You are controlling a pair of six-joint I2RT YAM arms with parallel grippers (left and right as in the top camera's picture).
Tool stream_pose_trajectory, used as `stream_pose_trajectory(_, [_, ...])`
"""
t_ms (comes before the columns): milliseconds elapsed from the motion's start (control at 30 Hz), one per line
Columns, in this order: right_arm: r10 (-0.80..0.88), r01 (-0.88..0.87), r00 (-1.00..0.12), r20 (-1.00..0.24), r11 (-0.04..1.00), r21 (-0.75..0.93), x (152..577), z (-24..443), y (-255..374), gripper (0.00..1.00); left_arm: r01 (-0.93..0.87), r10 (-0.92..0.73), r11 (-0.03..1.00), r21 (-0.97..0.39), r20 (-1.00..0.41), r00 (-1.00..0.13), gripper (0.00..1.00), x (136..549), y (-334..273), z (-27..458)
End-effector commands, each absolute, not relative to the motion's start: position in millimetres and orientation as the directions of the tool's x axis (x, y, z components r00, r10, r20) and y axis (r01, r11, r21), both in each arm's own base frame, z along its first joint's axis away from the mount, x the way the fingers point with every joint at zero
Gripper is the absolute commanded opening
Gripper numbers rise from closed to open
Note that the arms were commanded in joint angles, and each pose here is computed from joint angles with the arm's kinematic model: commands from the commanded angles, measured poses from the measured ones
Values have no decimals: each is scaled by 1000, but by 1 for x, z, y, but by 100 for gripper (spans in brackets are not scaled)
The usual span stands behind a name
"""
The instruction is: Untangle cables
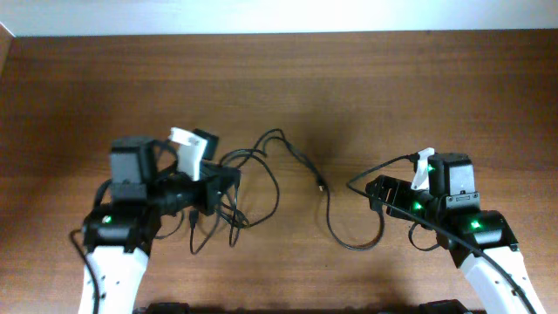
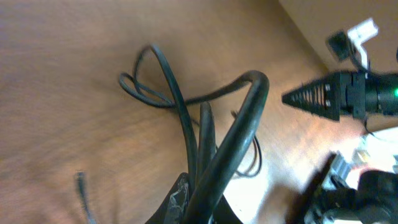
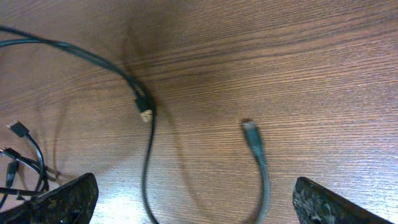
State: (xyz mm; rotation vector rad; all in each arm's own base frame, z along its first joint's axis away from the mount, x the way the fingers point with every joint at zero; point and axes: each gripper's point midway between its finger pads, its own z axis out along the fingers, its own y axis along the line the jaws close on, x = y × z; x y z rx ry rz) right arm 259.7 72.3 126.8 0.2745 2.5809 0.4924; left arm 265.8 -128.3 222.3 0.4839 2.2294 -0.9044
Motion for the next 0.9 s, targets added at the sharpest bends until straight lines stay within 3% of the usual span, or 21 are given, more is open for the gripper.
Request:
stream_pose_trajectory(0, [272, 93, -863, -426, 914, 395, 259, 125, 73, 99, 585, 140, 648, -488, -679, -721, 0, 267, -150, 215])
stream_pose_trajectory(67, [272, 90, -860, -432, 914, 396, 260, 126, 73, 99, 604, 201, 613, -509, -640, -742, 0, 267, -171, 196])
stream_pose_trajectory(233, [271, 93, -864, -425, 914, 394, 258, 124, 73, 99, 572, 279, 697, -432, -572, -771, 0, 275, -173, 159])
stream_pose_trajectory(367, [272, 93, -862, -427, 914, 395, 259, 125, 73, 99, 520, 289, 727, -449, -487, -824, 0, 275, -185, 133])
stream_pose_trajectory(467, [271, 92, -863, -426, 914, 394, 259, 125, 73, 99, 534, 321, 712, -455, -466, -825, 19, 273, -196, 121])
stream_pose_trajectory(667, [247, 74, -869, -429, 921, 382, 257, 124, 73, 99, 512, 307, 719, -470, -446, -841, 36, 272, -204, 118])
stream_pose_trajectory(867, [248, 78, -868, -430, 924, 375, 257, 123, 72, 99, 418, 227, 805, -422, -433, -873, 55, 282, -189, 118])
